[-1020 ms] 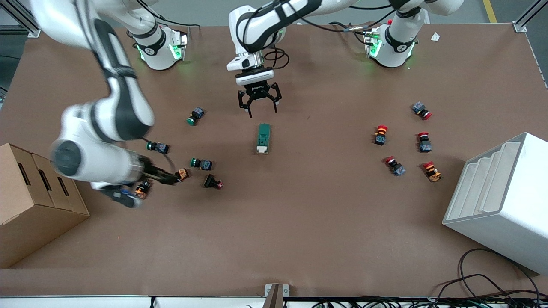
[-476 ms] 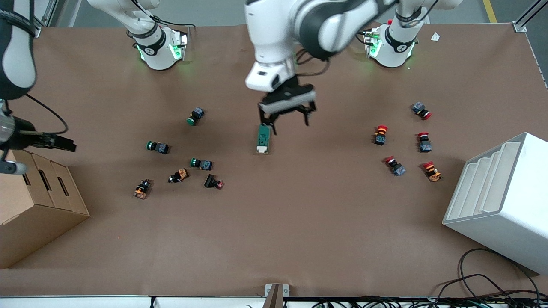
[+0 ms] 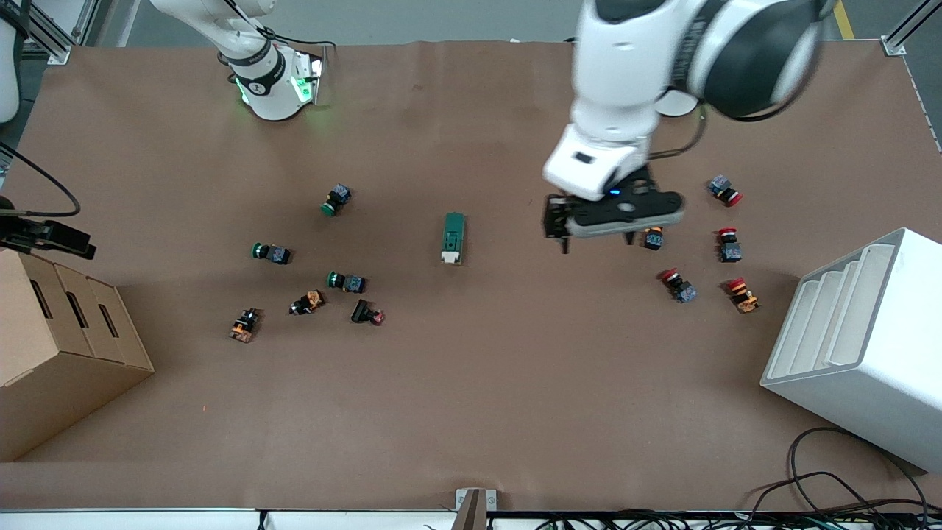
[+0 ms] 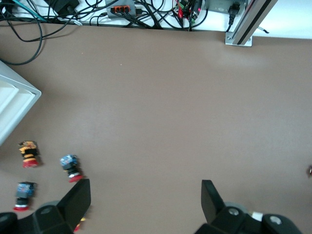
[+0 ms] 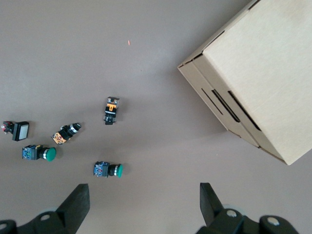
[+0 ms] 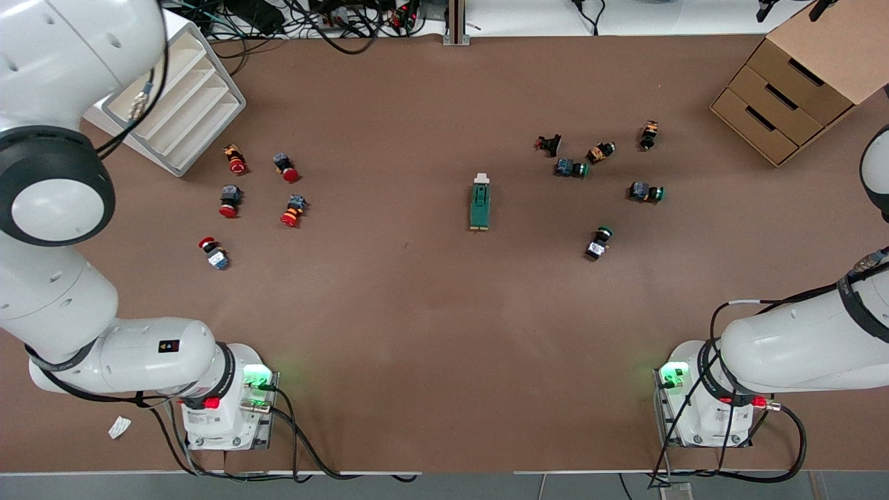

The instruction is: Close load switch with both arms

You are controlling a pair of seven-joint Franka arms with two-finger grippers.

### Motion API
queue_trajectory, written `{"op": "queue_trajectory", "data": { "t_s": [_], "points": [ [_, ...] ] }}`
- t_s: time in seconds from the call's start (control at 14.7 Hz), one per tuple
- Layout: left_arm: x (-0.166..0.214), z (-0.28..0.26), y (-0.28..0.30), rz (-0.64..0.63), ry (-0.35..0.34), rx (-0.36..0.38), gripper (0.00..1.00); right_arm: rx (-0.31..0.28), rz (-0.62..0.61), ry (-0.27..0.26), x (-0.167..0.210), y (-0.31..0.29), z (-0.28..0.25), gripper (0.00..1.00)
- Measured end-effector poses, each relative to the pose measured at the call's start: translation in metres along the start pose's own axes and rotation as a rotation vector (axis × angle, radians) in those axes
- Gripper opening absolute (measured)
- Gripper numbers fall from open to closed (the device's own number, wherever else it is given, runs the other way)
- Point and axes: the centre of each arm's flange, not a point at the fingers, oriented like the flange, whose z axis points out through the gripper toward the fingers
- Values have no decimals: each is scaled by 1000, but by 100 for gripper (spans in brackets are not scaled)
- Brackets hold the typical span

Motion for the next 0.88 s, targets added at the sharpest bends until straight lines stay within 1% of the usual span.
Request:
{"op": "queue_trajectory", "data": {
  "t_s": [0.14,0.2,0.34,0.41,0.54,0.75,0.88],
  "points": [
    [21,-13,-49,36,-41,-42,100,1,0,-11,-3,0,-9,100],
    [28,-20,-77,64,-56,-44,100,2,-1,-32,-7,-1,-11,100],
    [36,-34,-130,134,-80,-24,100,5,-10,-105,-16,-6,-11,100],
    [37,-40,-153,171,-98,-14,100,7,-16,-123,-20,-9,-13,100],
    [37,-47,-196,218,-133,-13,100,9,-25,-121,-30,-14,-24,100],
    [29,-45,-255,250,-184,-37,100,17,-30,-76,-60,-13,-46,100],
    [16,-43,-274,242,-205,-38,100,25,-30,-50,-86,-11,-54,100]
  ]
}}
